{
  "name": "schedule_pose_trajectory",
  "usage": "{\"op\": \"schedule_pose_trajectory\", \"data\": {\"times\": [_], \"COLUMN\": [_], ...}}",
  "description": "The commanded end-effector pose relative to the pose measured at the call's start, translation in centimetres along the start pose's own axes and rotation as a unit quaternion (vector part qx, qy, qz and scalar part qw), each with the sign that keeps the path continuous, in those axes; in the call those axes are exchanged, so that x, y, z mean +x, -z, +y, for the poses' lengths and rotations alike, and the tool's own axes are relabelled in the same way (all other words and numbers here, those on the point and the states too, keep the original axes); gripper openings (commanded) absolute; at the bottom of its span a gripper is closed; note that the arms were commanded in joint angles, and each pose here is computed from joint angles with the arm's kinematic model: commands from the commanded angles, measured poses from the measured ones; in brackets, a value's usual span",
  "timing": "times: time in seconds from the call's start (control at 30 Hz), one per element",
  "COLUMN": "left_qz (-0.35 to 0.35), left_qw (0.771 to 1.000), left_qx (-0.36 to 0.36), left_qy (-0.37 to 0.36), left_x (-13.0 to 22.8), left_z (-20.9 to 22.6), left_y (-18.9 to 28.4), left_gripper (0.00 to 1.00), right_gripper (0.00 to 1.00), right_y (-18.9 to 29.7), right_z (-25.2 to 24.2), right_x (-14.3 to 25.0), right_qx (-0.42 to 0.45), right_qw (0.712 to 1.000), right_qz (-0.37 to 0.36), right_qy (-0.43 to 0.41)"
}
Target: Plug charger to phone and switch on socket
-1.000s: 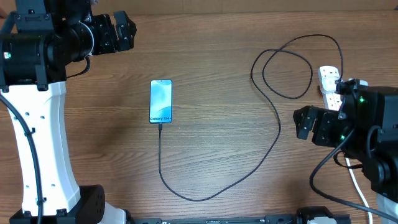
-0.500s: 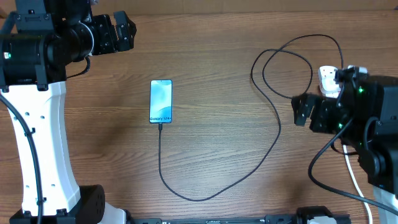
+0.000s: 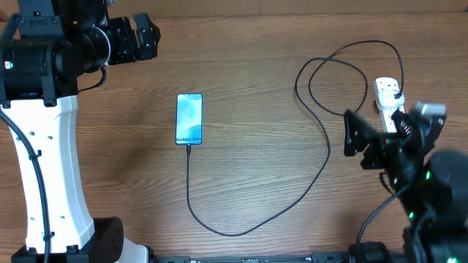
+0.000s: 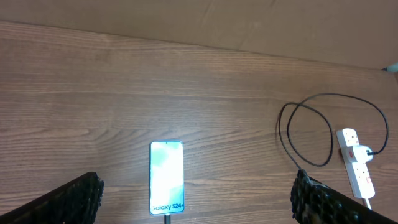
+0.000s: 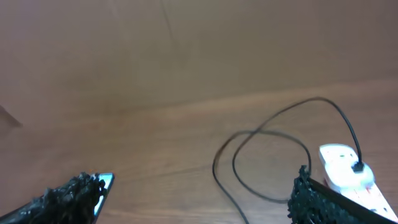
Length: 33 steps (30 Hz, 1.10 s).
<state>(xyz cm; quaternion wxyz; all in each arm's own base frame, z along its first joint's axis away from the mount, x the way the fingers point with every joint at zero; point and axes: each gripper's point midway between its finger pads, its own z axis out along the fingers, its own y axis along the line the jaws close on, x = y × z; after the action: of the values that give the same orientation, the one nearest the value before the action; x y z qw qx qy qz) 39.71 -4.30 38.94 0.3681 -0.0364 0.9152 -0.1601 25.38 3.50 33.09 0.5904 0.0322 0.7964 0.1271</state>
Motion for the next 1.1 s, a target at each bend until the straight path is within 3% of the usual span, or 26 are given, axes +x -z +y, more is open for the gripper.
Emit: {"op": "schedule_pose_trajectory", "data": {"times": [0.0, 0.37, 1.07], "left_qz": [-0.004, -0.004, -0.004], "left_qw": [1.000, 1.000, 1.000], "left_qx": [0.006, 0.006, 0.006], "left_qy": [0.001, 0.001, 0.001], "left_x": [-0.1, -0.1, -0.1], "left_z": [-0.2, -0.2, -0.2], "left_y": [0.4, 0.4, 0.4], "left_gripper": [1.00, 1.00, 1.00], "right_gripper": [1.00, 1.00, 1.00], "right_y": [0.6, -0.7, -1.5], "right_z": [-0.2, -1.4, -2.4], "right_x": [1.8, 6.3, 10.7], "right_qx": [-0.010, -0.035, -0.048], "right_qw": [0.999, 0.989, 0.980], "right_qz": [-0.035, -0.143, -0.190], "right_qy": [0.004, 0.014, 0.019]}}
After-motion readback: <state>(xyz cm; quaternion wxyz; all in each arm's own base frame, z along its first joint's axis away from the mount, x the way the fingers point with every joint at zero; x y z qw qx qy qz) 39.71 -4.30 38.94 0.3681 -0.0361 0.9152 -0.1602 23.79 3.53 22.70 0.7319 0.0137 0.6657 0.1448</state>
